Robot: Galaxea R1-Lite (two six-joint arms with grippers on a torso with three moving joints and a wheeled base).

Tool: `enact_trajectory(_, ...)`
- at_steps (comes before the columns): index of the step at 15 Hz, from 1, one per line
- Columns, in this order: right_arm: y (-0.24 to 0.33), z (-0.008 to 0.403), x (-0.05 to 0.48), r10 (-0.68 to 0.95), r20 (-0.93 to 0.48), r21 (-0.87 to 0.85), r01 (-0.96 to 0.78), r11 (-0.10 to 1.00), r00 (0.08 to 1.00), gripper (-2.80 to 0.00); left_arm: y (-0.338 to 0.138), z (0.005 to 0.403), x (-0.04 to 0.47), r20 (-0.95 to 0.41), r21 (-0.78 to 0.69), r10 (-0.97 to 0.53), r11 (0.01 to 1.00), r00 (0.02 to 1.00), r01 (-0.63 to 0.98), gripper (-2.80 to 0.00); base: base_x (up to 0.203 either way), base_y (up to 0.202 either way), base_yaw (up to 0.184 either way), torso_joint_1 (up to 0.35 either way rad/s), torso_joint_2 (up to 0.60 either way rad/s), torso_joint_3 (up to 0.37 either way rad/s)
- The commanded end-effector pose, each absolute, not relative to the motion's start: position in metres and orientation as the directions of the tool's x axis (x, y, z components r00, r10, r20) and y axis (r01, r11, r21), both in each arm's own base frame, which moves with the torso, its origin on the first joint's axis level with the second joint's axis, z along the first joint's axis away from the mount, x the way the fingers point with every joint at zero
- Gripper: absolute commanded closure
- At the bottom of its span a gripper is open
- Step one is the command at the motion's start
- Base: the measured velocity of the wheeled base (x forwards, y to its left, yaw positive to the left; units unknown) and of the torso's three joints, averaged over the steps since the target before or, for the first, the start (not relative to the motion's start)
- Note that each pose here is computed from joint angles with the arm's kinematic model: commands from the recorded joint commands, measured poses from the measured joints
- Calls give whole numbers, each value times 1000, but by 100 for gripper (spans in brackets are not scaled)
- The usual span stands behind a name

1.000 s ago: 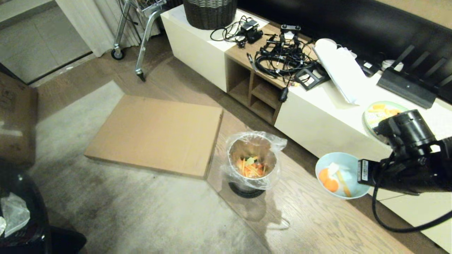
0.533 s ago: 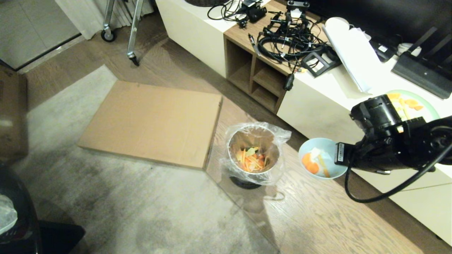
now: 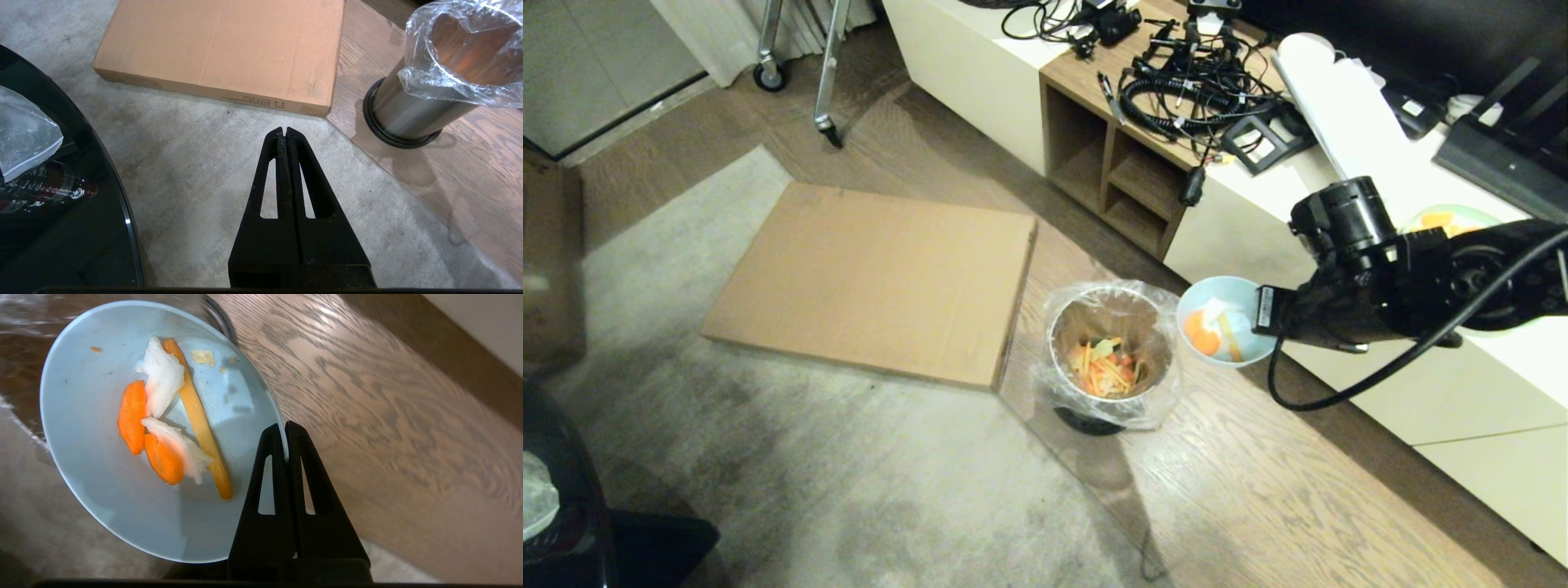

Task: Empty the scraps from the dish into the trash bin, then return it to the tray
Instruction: Move the bowl over the trash can, then pour the leftover food from the bowl into the trash can

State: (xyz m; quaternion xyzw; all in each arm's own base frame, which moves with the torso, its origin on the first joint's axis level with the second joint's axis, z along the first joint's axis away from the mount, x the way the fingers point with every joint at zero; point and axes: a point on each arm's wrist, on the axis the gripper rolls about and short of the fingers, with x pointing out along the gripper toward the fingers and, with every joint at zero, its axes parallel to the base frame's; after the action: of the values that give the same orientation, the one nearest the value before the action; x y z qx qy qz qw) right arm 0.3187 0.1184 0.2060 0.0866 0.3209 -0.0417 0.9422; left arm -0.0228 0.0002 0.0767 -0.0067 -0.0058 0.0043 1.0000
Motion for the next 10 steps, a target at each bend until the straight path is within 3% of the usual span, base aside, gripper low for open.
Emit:
enact_trajectory(1,130,202,328,-32,-602,86,104,991,798,0,0,77,-23,12,-14,9,1000,1000,-9,0,0,0,0,0,0,0)
enact_trajectory(3,143,190,342,-90,-568,-7,105,994,818,0,0,77,-23,12,-14,9,1000,1000,-9,0,0,0,0,0,0,0)
enact_trajectory(10,169,186,384,-57,-290,-77,36,996,955,0,0,77,-23,12,-15,10,1000,1000,-10,0,0,0,0,0,0,0)
